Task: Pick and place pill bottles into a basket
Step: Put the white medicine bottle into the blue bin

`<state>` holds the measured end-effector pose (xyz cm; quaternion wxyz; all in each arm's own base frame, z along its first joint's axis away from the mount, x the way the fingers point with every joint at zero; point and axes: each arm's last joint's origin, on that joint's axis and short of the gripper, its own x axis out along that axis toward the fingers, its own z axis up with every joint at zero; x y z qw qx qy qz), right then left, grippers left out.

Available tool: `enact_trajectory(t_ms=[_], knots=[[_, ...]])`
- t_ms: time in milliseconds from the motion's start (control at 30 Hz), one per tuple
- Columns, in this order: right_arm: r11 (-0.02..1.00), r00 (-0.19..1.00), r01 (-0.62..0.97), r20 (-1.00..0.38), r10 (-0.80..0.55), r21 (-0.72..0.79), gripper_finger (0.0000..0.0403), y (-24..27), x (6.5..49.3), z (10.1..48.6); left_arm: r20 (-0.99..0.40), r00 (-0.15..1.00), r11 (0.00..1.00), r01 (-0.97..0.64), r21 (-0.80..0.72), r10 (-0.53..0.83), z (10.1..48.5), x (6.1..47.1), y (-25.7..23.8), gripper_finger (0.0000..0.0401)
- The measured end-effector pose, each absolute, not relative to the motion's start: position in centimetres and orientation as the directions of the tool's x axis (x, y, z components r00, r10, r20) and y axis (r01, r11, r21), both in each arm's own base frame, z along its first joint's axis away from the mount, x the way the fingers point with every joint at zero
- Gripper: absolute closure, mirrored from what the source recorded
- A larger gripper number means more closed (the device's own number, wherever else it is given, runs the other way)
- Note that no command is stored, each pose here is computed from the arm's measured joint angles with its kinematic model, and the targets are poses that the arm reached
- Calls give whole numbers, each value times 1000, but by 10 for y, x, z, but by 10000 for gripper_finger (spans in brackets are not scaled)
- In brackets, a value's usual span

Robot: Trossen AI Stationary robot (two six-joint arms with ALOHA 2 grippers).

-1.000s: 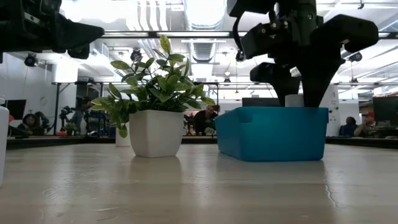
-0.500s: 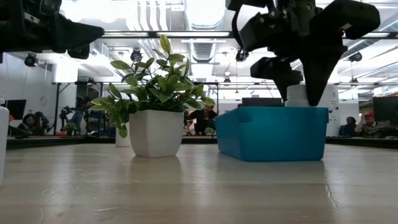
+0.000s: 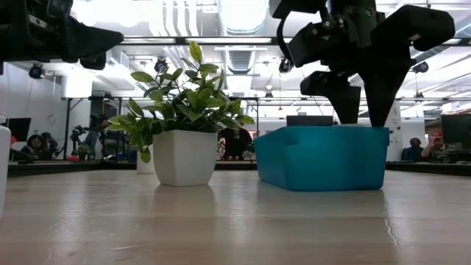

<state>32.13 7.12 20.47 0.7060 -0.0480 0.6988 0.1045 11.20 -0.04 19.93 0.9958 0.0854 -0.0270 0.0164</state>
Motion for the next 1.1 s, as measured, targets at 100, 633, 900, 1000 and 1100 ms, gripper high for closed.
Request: enact_trajectory(t_ms=[100,633,900,1000,1100], knots=[[971,7,-228,-997,79,75,202,71,322,206,57,998,985,-38,169,29,199,112,0,401],[949,152,-312,-984,96,44,202,77,340,237,57,998,985,-37,169,28,199,112,0,401],[933,187,-335,-961,204,133,202,82,345,236,57,998,985,-37,169,28,199,112,0,401],[932,189,-336,-960,205,133,202,83,345,235,57,998,985,-37,169,28,199,112,0,401],[931,216,-341,-953,212,130,202,84,347,229,57,998,985,-37,169,28,199,112,0,401]])
